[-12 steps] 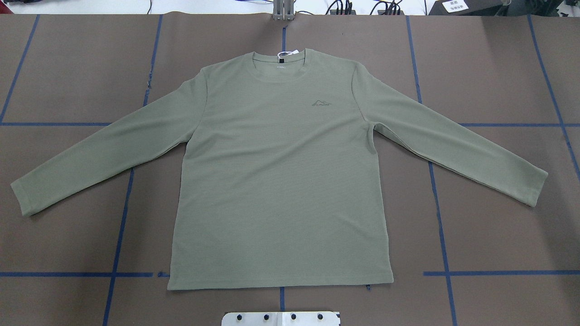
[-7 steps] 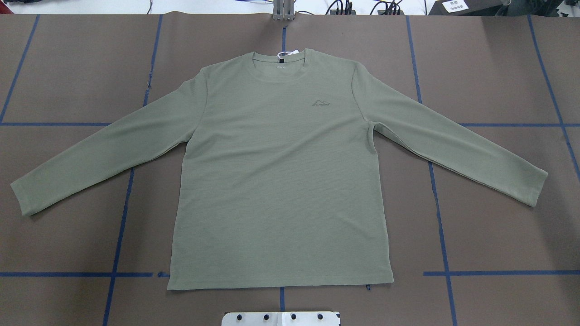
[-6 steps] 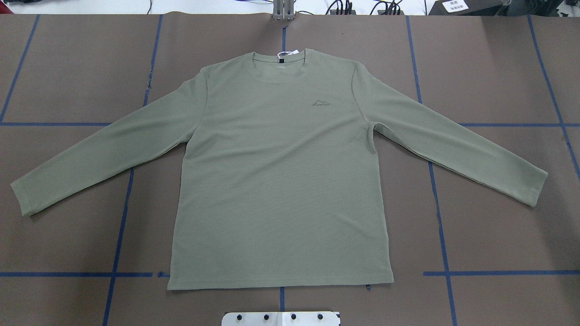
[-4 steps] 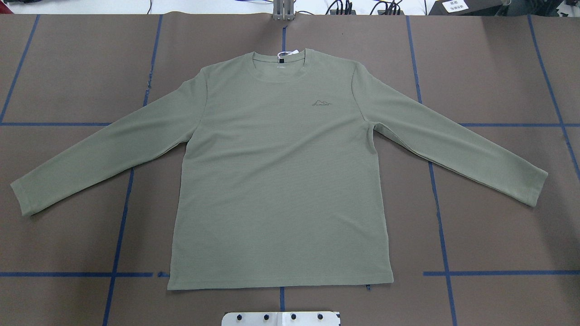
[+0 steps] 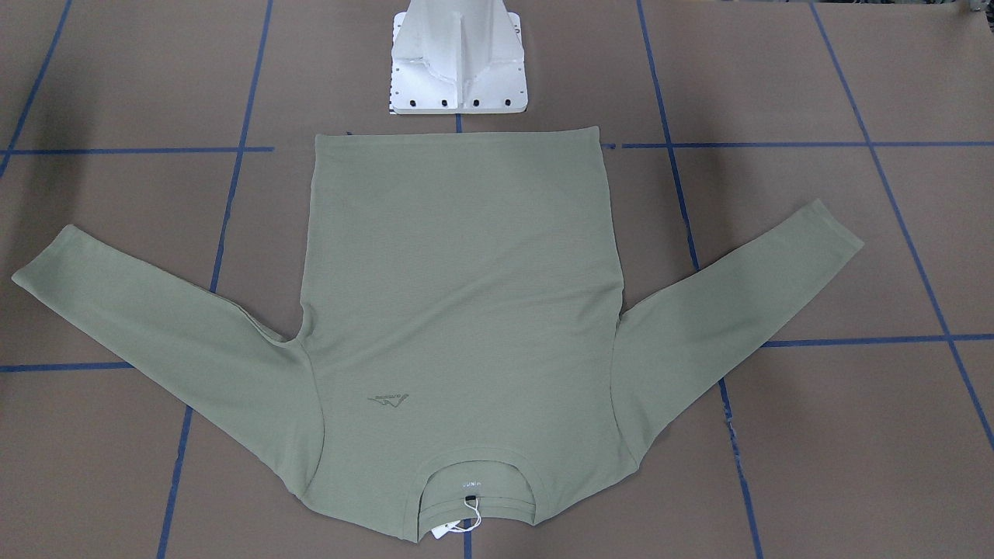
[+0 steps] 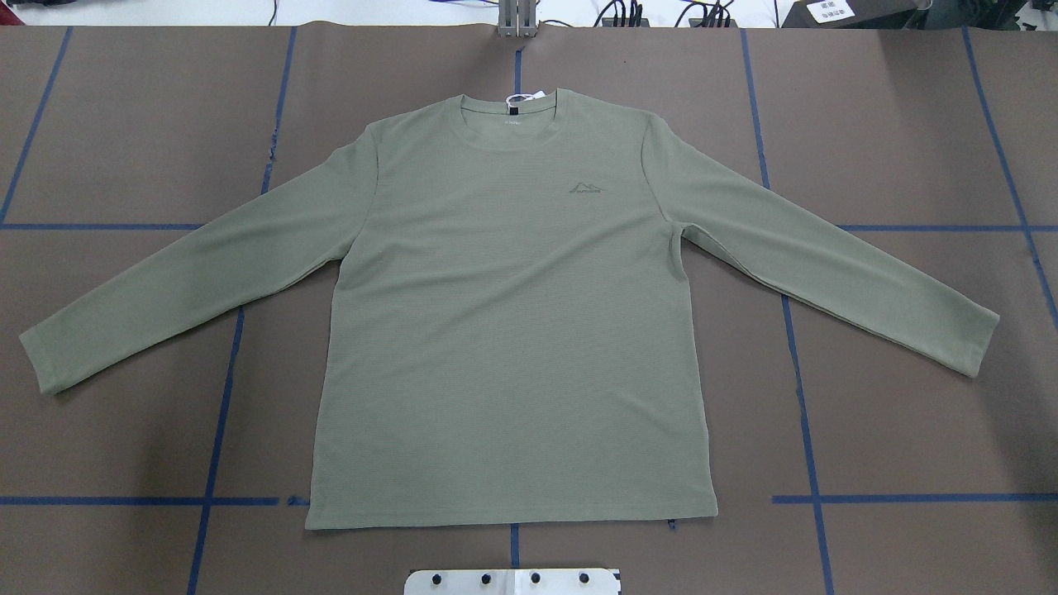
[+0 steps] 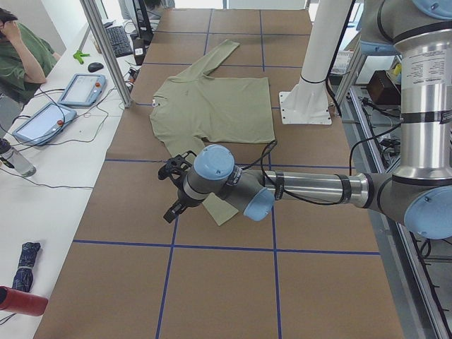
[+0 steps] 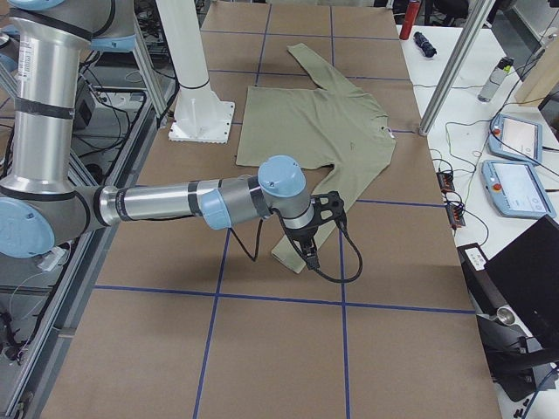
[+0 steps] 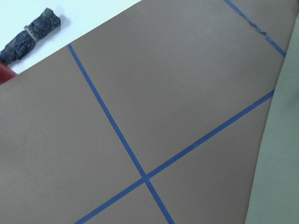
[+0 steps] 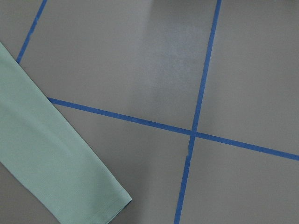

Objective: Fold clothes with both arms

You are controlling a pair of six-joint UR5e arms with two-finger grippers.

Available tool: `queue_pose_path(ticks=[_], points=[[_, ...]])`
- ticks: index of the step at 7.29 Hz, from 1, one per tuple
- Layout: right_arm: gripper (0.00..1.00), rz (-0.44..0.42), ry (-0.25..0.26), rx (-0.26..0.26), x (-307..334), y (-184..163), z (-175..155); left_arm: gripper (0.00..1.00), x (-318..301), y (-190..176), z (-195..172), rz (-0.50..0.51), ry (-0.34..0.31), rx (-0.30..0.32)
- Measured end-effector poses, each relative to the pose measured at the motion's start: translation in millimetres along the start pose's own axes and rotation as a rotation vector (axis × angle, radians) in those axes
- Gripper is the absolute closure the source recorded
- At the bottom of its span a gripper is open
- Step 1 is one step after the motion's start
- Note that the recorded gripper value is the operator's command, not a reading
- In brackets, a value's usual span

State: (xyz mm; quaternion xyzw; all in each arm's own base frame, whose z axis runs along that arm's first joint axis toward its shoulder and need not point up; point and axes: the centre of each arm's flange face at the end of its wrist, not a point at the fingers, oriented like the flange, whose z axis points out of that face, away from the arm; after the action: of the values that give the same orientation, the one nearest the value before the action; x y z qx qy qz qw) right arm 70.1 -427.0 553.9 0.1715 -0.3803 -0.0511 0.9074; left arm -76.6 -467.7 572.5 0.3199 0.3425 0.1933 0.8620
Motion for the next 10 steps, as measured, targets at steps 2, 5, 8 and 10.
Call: queue_pose_path(ticks=[2, 5, 8, 10], points=[[0.00, 0.017, -0.003, 0.035, -3.7, 5.4, -0.2, 0.00, -1.0, 0.2, 0.6, 0.012, -0.002, 0.012], [0.05, 0.240, -0.041, 0.081, -46.5, 7.0, 29.4, 0.00, -0.8, 0.1, 0.3, 0.021, -0.002, 0.019], [0.30, 0.424, -0.050, 0.116, -83.1, 28.0, 76.7, 0.00, -0.8, 0.7, 0.5, 0.023, -0.002, 0.021], [0.30, 0.442, -0.025, 0.120, -80.2, 41.3, 116.5, 0.00, -1.1, 1.0, 0.7, 0.023, -0.002, 0.020]])
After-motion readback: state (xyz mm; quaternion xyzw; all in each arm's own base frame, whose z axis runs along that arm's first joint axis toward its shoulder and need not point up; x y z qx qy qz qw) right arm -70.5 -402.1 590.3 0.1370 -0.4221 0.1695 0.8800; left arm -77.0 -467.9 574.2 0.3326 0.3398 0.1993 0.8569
